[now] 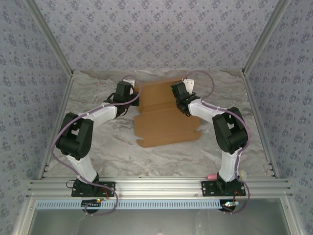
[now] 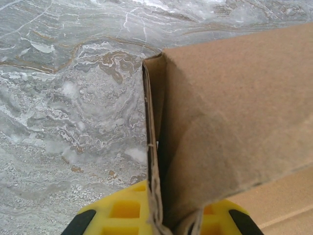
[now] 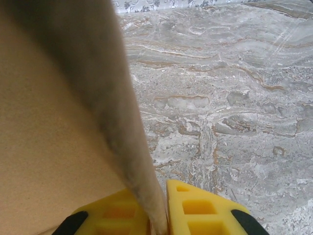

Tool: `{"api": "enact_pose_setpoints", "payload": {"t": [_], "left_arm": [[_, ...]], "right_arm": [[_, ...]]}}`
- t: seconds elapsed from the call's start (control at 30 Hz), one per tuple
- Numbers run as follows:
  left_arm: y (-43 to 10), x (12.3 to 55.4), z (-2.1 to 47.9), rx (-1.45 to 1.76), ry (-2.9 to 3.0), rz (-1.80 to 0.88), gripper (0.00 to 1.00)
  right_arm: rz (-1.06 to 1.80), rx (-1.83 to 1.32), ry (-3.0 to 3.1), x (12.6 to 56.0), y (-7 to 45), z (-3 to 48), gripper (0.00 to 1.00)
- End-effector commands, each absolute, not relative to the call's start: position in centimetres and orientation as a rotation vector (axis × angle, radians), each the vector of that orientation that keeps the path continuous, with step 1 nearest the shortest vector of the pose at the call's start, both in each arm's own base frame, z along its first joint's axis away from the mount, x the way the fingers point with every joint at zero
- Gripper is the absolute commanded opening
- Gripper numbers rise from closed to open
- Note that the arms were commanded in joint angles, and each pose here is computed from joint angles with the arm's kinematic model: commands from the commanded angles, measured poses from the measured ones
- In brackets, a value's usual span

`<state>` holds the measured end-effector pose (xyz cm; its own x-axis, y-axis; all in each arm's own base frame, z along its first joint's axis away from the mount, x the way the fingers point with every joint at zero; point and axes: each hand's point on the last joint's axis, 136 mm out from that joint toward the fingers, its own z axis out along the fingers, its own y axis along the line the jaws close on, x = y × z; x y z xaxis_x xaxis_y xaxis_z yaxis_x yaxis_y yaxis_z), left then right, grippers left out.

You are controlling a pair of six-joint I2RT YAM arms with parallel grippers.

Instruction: Fold the paper box

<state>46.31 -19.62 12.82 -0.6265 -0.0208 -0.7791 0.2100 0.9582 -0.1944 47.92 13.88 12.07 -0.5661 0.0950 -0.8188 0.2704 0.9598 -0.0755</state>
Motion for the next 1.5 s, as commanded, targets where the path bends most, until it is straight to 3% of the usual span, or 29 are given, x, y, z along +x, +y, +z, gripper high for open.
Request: {"api": "enact_pose_setpoints", "payload": {"t": [0.0,0.63,0.8,1.07,1.47], "left_arm": [[-20.0,47.4,15.7,0.111,2.159,-0.375,0.0],[-19.6,47.5,15.5,0.104,2.167,-0.349,0.0],[-19.6,47.6,15.6,0.108,2.171,-0.339,0.0],[-18.9,47.8,15.8,0.144,2.154,-0.262,0.0],[-19.3,47.9,15.3,0.173,2.105,-0.228,0.0]], "right_arm": [[-0.28,0.306,2.151,48.2,12.6,12.1,0.19],[0.124,0.01,2.217,46.3,16.2,12.3,0.62],[0.151,-0.042,2.201,45.5,16.5,13.7,0.77],[0.174,-0.116,2.159,42.9,15.8,17.7,0.93],[0.385,-0.209,2.127,41.5,16.1,24.2,0.96]]}}
